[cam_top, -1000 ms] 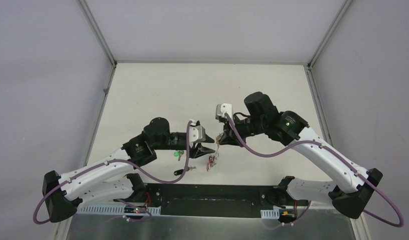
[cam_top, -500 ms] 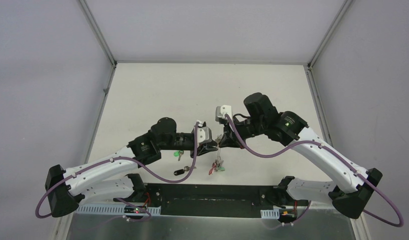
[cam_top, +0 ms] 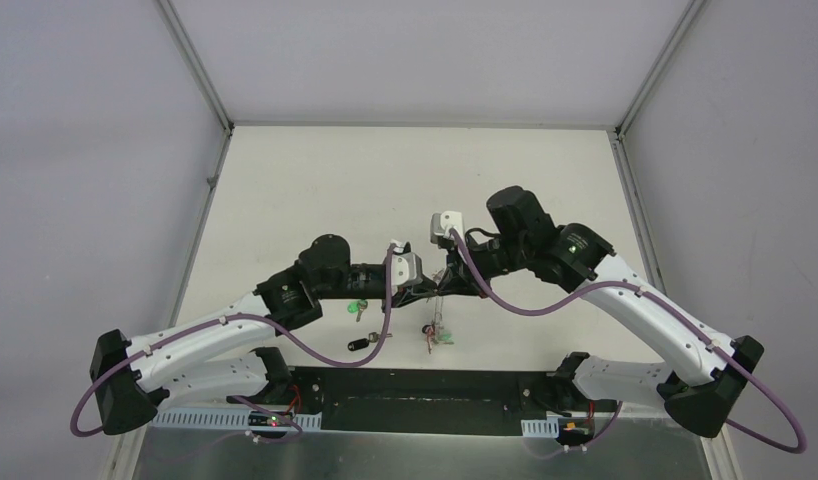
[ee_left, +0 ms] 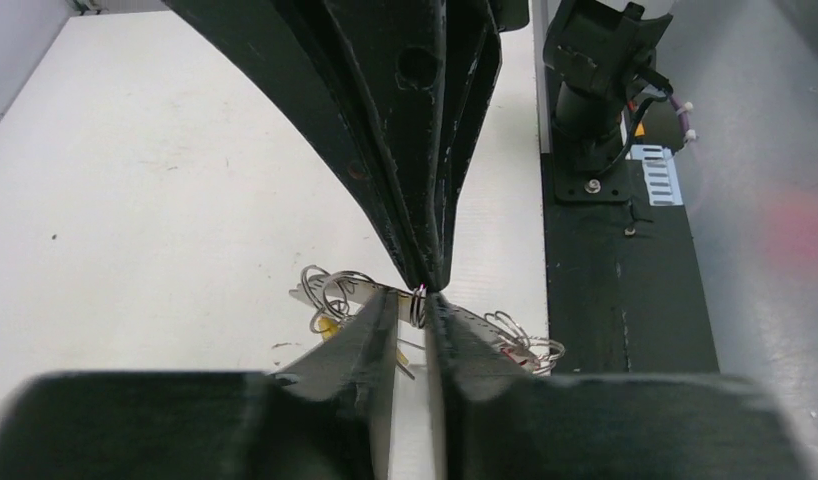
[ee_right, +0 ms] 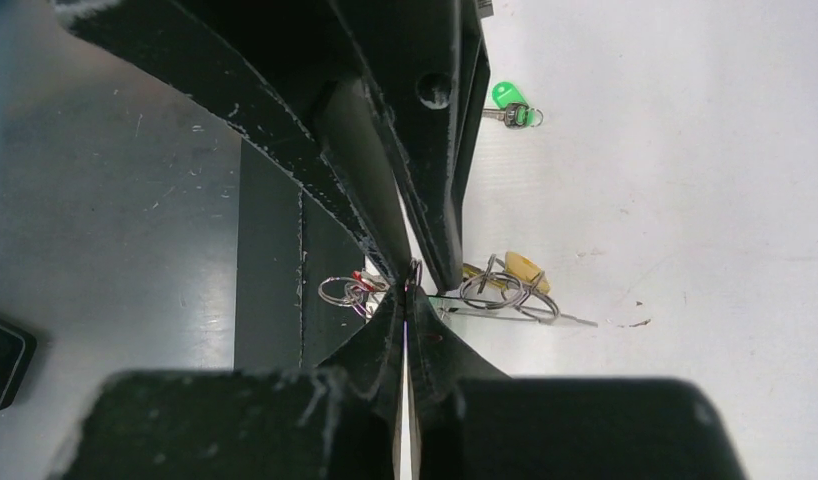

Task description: Put the keys on the keyring

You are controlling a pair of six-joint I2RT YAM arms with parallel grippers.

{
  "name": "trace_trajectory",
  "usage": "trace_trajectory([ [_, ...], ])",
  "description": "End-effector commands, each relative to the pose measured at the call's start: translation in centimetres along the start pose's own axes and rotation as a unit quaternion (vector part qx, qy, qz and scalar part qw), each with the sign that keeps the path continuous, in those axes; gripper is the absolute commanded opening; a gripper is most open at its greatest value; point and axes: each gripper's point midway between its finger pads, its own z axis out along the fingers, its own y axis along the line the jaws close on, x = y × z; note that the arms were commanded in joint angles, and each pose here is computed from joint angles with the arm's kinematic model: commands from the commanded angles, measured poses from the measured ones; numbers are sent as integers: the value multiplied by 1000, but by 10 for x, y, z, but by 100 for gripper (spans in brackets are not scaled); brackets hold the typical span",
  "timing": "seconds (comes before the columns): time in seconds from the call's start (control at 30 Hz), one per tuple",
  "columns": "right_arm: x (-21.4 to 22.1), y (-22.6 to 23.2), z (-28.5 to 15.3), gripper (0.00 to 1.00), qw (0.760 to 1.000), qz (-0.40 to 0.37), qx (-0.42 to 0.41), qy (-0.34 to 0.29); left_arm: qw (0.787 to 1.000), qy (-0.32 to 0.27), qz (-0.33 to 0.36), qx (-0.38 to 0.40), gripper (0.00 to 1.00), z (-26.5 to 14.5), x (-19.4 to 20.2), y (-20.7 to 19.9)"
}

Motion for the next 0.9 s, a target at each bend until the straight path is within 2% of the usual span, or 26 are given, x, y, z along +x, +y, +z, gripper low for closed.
trace_trajectory([
  [0.0, -20, 4, -2, 0, 999, -26, -8, -37, 998, -55, 33, -11, 9, -4, -34, 3],
  [0.03, -20, 4, -2, 0, 999, -26, -7, -37, 998, -53, 34, -10, 0, -4, -33, 3],
  [0.23, -24, 4, -3, 0, 998, -33, -4, -48, 998, -48, 26, -12, 0, -5, -27, 2],
  [0.27, -24, 4, -3, 3, 998, -33, -2, -50, 999, -47, 23, -16, 0, -6, -27, 3],
  [0.4, -27, -1, -6, 31, 997, -37, 22, -68, 998, -52, 7, -42, 0, -10, -28, 9],
  [0.53, -37, -6, -19, 50, 989, -52, 73, -118, 993, -85, -3, -79, 0, -19, -35, 17],
  [0.7, -39, -5, -26, 52, 980, -65, 97, -161, 980, -172, 16, -102, 0, -37, -53, 16],
  [0.87, -41, 1, -25, 48, 974, -73, 88, -193, 955, -275, 70, -86, 0, -56, -77, 1],
])
